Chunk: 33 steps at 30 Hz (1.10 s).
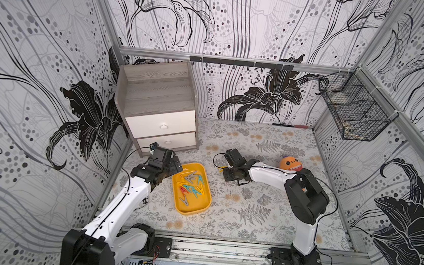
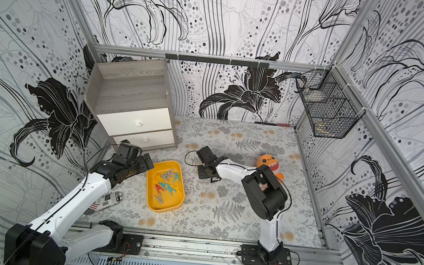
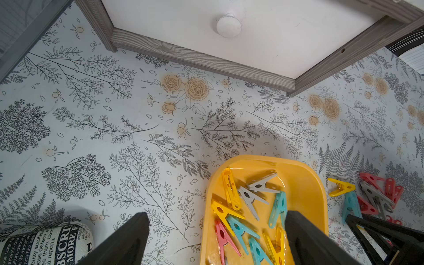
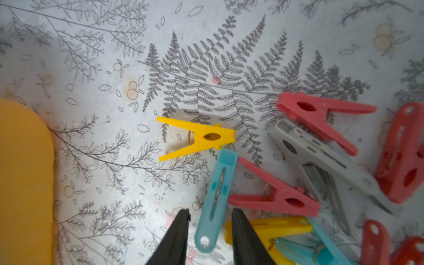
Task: Put the clothespins into the storage box
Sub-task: Pick up the clothespin from the center of the board.
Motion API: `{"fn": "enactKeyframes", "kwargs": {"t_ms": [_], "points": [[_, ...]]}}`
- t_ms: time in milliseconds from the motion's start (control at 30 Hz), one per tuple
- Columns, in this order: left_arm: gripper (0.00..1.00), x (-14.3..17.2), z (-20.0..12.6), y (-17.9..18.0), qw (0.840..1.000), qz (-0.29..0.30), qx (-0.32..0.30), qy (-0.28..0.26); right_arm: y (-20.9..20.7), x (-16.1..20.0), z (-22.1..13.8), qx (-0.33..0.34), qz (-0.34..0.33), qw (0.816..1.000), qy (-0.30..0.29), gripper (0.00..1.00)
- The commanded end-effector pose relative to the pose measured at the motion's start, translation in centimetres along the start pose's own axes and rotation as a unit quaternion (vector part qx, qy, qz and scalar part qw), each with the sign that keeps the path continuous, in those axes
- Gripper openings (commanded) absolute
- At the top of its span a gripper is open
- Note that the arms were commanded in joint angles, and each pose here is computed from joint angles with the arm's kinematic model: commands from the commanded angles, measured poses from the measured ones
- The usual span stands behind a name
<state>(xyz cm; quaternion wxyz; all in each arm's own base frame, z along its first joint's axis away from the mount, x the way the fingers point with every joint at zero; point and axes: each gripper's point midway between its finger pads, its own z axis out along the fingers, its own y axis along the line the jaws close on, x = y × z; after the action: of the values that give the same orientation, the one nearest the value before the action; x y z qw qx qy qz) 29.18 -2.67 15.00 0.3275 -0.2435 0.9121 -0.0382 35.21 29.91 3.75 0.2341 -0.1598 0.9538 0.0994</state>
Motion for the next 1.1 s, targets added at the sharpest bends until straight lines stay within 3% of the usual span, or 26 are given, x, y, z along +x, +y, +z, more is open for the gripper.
{"fn": "enactKeyframes", "kwargs": {"t_ms": [0, 267, 533, 700, 900, 1067], "points": [[0.97, -0.9, -0.1, -0.5, 1.0, 0.003, 0.005, -0.017, 0.4, -0.6, 0.4, -0.005, 0.011, 1.0, 0.0, 0.34], [0.97, -1.1, -0.2, -0.6, 1.0, 0.003, 0.005, -0.019, 0.2, -0.4, 0.2, -0.001, 0.01, 1.0, 0.004, 0.18], [0.97, -1.7, -0.4, -1.0, 1.0, 0.003, 0.008, -0.023, -0.3, -0.6, -2.0, 0.009, 0.001, 1.0, 0.0, 0.17], [0.97, -1.8, -0.5, -1.2, 1.0, 0.003, 0.011, -0.022, 0.6, -1.5, -5.2, -0.023, -0.011, 0.999, -0.023, 0.16], [0.97, -1.7, -0.1, -1.5, 1.0, 0.006, 0.012, -0.018, 6.1, -1.9, -9.6, -0.15, -0.042, 0.986, -0.053, 0.15], [0.97, -2.0, 0.0, -1.8, 1.0, 0.003, 0.013, -0.019, 13.7, 0.7, -10.8, -0.217, -0.116, 0.969, -0.034, 0.15]]}}
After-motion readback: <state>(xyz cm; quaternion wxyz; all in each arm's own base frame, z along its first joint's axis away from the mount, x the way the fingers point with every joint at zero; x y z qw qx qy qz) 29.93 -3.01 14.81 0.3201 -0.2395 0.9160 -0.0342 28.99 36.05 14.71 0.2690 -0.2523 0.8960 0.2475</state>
